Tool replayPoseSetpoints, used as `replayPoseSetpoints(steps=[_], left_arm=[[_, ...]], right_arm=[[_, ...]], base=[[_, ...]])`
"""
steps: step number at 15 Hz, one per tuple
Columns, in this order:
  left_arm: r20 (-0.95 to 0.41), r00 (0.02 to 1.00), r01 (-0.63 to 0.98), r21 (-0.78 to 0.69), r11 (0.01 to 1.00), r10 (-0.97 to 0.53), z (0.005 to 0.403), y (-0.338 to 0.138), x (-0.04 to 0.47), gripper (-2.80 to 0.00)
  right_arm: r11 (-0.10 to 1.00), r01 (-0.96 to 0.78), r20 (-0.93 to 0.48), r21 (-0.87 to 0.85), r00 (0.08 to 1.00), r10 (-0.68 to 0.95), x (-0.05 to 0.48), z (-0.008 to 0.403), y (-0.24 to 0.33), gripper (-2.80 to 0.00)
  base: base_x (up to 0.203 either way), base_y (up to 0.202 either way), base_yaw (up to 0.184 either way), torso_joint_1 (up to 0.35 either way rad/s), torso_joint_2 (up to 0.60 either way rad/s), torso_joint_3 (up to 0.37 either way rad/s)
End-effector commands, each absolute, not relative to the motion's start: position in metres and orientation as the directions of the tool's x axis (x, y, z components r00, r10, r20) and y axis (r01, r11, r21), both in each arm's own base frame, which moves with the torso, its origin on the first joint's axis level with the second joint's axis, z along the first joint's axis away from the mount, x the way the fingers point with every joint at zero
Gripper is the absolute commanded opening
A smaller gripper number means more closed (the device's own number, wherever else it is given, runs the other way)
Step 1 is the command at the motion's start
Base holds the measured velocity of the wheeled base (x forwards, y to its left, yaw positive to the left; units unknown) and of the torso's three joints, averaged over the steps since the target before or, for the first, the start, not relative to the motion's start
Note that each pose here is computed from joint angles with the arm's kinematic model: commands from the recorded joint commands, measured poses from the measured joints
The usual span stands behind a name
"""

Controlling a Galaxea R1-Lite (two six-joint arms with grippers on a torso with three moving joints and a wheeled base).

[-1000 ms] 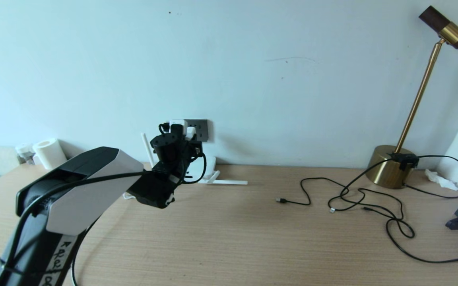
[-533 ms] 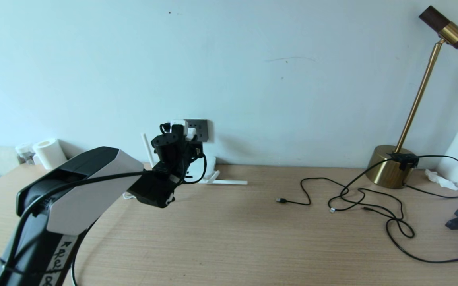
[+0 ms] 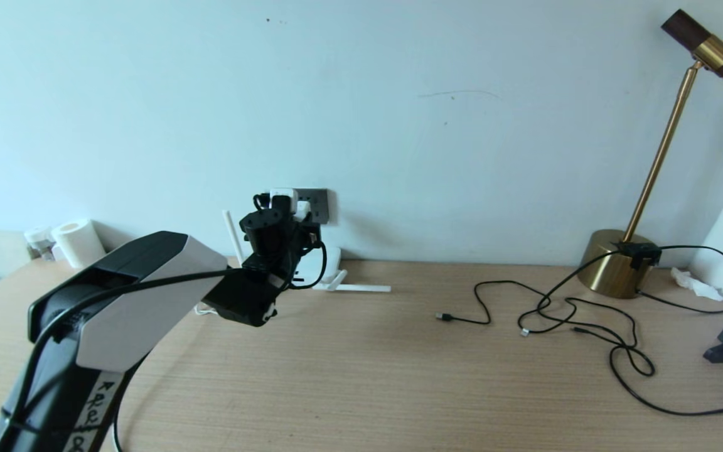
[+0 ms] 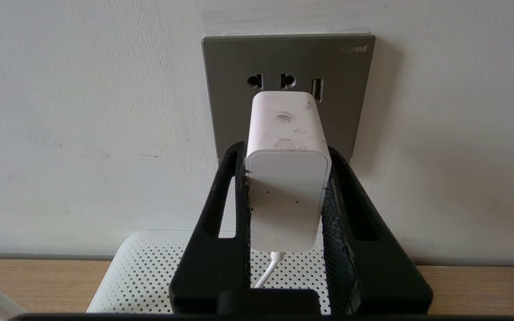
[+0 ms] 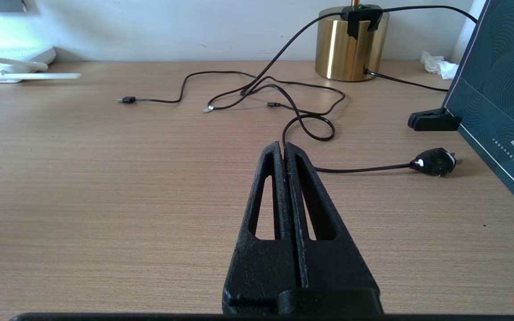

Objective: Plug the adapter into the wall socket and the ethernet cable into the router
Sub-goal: Align plug and socket

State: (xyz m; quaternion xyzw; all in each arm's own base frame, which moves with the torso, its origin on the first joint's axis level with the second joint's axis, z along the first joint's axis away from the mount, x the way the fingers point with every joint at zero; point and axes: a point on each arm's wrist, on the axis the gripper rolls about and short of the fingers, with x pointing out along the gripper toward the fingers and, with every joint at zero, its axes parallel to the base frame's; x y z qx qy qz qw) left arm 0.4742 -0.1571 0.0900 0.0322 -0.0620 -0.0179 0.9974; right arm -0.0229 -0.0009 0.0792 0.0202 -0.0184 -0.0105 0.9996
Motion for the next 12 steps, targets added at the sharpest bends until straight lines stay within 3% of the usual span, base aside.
replayPoseSetpoints(steps=[1, 12], left_arm=[[0.13, 0.991, 0.029, 0.064, 0.998, -0.037, 0.0904, -0.1573, 0.4748, -2.8], [0.129, 0.991, 0.021, 0.064, 0.998, -0.029, 0.0907, -0.1555, 0.4815, -2.8]], right_arm=[[0.999, 0.02, 0.026, 0.041, 0.999, -0.021, -0.022, 0.0763, -0.0009, -2.8], [0.999, 0.02, 0.026, 0.041, 0.999, -0.021, -0.022, 0.0763, -0.0009, -2.8]], base=[[0.0, 0.0, 0.0, 0.0, 0.0, 0.0], [0.0, 0.0, 0.0, 0.0, 0.0, 0.0]])
